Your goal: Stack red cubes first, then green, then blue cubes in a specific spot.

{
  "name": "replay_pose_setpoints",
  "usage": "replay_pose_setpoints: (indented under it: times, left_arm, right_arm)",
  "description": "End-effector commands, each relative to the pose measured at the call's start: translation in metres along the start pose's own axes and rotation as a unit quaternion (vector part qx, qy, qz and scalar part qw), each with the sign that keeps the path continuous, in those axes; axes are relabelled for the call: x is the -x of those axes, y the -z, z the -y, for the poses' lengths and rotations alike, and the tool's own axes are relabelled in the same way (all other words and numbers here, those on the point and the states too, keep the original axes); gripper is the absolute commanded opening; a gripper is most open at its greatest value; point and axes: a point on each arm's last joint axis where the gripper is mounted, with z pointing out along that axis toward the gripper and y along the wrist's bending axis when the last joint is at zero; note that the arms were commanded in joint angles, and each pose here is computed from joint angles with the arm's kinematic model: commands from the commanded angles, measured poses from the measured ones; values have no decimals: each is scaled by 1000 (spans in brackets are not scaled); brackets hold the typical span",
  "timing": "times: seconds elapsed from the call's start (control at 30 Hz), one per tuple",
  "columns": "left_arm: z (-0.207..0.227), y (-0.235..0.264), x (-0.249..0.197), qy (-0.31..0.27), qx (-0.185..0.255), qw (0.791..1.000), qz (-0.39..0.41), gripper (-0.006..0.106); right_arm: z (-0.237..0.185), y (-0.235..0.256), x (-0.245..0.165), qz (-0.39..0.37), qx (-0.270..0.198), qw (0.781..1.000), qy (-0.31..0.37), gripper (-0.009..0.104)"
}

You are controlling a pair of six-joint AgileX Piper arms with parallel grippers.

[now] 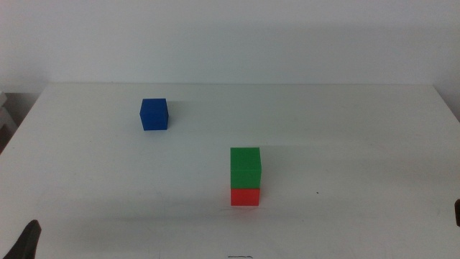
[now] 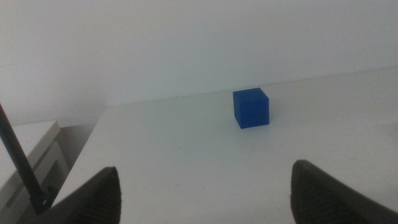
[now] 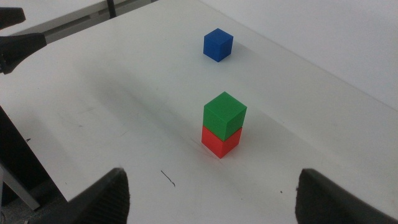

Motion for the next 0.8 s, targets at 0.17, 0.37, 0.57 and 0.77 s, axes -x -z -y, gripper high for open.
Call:
replay_pose_setpoints:
  times: [0.17,0.37,0.57,0.77]
  left_arm:
    - [-4,-14,53,59,-6,998,-21,94]
    - [-8,-49,107,59,-24,981,-183,94]
    - [-9,-96,127,56,-33,955,-290,94]
    - [-10,-146,129,51,-33,949,-311,94]
  right_arm:
    - [2,3,12,45,-8,999,4,75]
    - [2,3,12,45,-8,999,4,75]
    - [2,3,12,45,-8,999,4,75]
    - [2,3,12,45,-9,999,4,75]
